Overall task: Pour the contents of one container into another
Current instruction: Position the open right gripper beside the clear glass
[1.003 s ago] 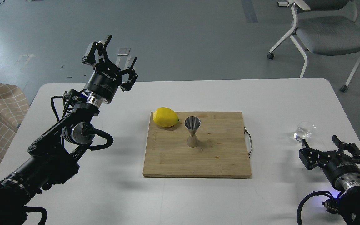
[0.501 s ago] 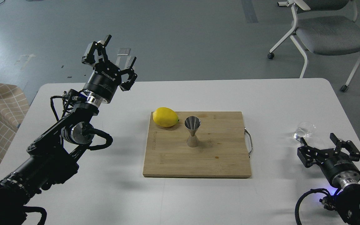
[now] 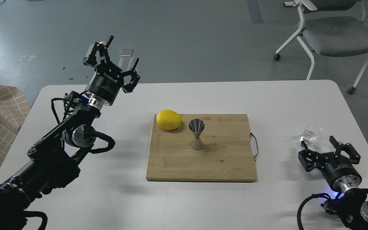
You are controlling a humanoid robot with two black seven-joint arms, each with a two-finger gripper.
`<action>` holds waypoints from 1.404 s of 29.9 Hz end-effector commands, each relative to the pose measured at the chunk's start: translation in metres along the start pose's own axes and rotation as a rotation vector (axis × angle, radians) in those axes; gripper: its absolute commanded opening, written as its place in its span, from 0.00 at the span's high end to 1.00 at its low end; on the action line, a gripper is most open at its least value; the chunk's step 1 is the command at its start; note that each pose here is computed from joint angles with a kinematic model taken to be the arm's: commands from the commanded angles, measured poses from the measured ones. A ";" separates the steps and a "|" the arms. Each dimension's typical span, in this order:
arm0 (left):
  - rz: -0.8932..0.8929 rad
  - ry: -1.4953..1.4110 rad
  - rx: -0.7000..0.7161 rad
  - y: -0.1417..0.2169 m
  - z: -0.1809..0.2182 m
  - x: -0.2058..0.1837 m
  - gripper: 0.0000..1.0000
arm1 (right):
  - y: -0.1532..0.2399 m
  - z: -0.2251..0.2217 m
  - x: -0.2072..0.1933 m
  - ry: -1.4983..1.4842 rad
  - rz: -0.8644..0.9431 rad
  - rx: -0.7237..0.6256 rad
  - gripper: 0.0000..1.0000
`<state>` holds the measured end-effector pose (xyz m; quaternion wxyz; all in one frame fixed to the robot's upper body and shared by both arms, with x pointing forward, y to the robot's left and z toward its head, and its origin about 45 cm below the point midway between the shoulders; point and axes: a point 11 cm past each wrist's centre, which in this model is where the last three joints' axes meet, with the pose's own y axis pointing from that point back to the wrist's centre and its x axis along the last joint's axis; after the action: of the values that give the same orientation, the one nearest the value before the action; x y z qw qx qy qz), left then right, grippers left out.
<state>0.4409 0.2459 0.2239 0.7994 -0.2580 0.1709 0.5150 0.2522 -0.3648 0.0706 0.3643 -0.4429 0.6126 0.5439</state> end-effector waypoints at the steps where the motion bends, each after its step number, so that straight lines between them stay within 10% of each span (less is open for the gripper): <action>1: 0.000 0.000 0.000 0.000 0.000 0.000 0.02 | -0.001 0.000 -0.001 0.001 -0.010 -0.001 0.10; 42: 0.000 -0.003 0.000 0.000 0.000 0.000 0.02 | -0.015 0.000 0.011 -0.033 0.002 0.004 0.10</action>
<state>0.4409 0.2462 0.2240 0.7998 -0.2575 0.1702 0.5149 0.2631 -0.3663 0.0567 0.3763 -0.4367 0.6065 0.5476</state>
